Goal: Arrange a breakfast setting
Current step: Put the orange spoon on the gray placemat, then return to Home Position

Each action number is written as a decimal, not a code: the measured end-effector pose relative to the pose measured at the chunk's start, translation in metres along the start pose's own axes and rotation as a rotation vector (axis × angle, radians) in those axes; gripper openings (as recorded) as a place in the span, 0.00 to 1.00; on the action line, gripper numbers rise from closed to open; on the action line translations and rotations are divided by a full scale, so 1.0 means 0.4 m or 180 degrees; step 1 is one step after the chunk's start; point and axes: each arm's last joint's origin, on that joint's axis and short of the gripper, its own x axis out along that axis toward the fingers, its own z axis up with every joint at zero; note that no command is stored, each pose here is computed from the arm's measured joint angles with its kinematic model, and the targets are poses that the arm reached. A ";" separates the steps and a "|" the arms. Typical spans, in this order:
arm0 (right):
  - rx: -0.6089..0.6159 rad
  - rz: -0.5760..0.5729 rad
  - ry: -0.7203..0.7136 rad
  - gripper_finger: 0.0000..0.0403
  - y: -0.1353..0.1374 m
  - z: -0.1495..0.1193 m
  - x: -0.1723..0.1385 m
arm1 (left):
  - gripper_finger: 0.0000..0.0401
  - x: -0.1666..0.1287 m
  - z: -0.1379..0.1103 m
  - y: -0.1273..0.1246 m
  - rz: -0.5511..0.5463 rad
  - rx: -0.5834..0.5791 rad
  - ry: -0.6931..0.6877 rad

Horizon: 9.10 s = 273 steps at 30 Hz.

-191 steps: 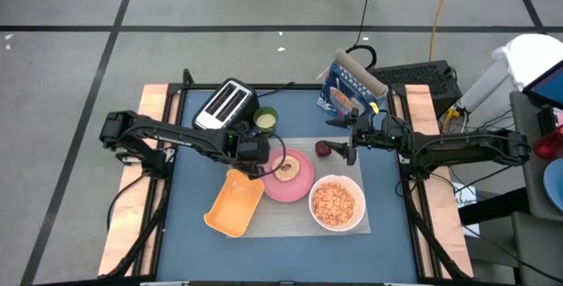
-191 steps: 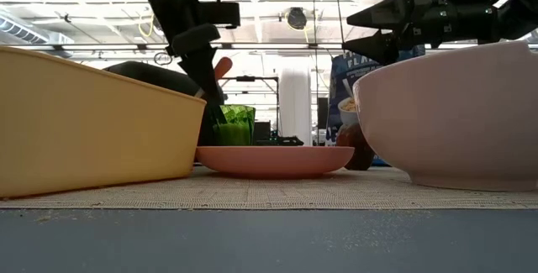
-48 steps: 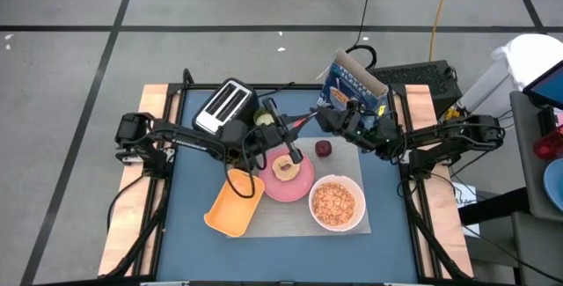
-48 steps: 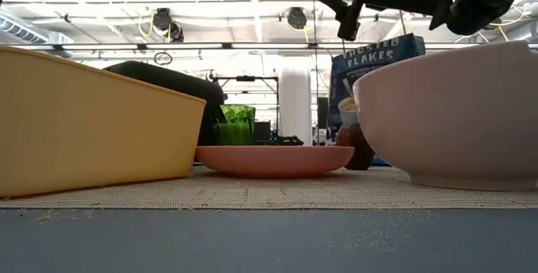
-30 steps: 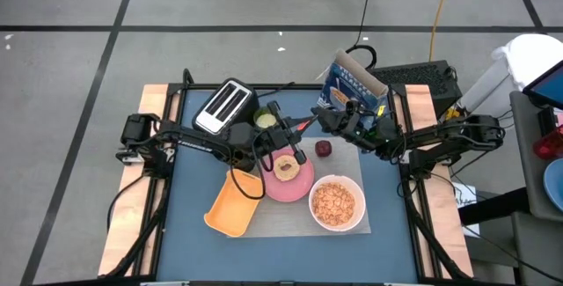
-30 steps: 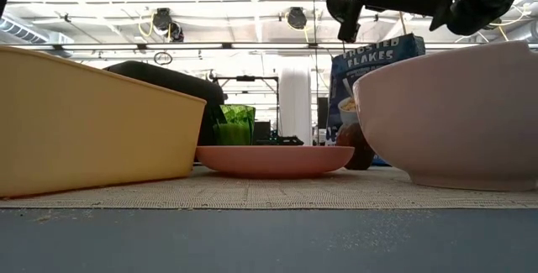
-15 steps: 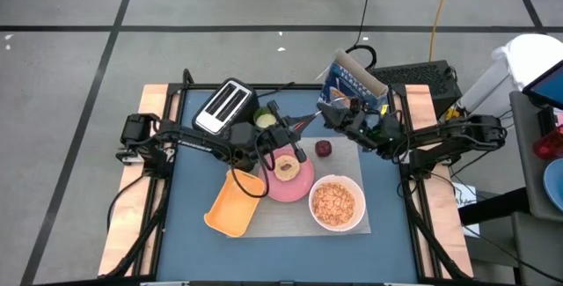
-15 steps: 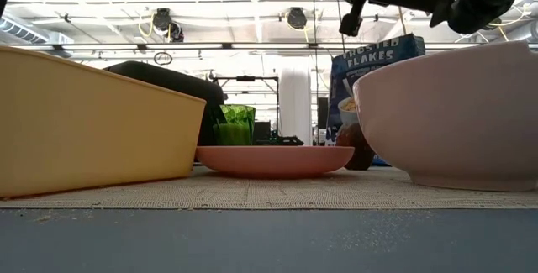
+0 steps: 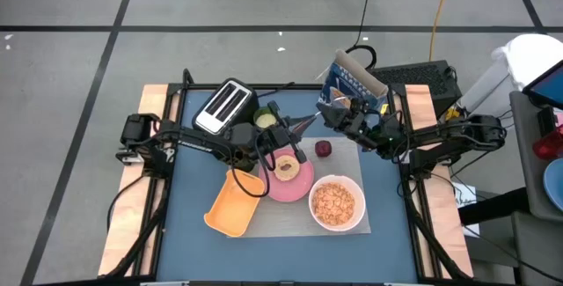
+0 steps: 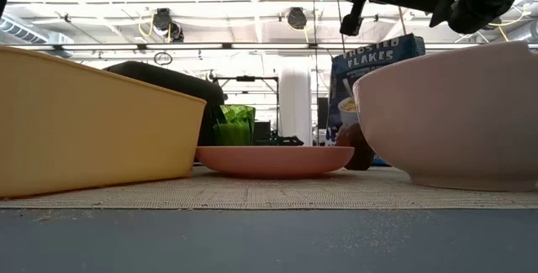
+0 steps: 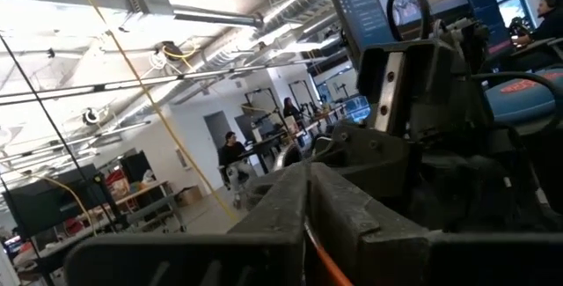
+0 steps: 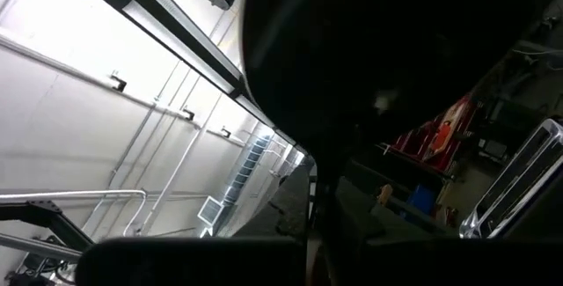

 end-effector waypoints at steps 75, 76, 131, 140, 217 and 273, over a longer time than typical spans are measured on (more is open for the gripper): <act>0.0595 -0.3627 0.3370 0.02 0.019 0.044 -0.386 | 0.36 -0.069 0.060 -0.072 0.0283 0.0283 0.0801; 0.0537 -0.3670 0.3372 0.02 0.015 0.040 -0.385 | 0.36 -0.069 0.060 -0.072 0.0283 0.0283 0.0801; 0.0829 -0.3855 0.2695 0.03 -0.186 -0.086 -0.499 | 0.36 -0.069 0.055 -0.074 0.0273 0.0150 0.0840; 0.0864 -0.3817 0.2716 0.03 -0.193 -0.086 -0.506 | 0.36 -0.069 0.056 -0.074 0.0274 0.0150 0.0839; 0.0507 -0.1916 0.1835 0.23 -0.090 -0.021 -0.446 | 0.36 -0.069 0.055 -0.074 0.0272 0.0155 0.0839; -0.1246 0.1348 0.1191 0.00 0.088 0.068 -0.417 | 0.36 -0.625 -0.023 0.276 -0.1016 -0.0813 0.0717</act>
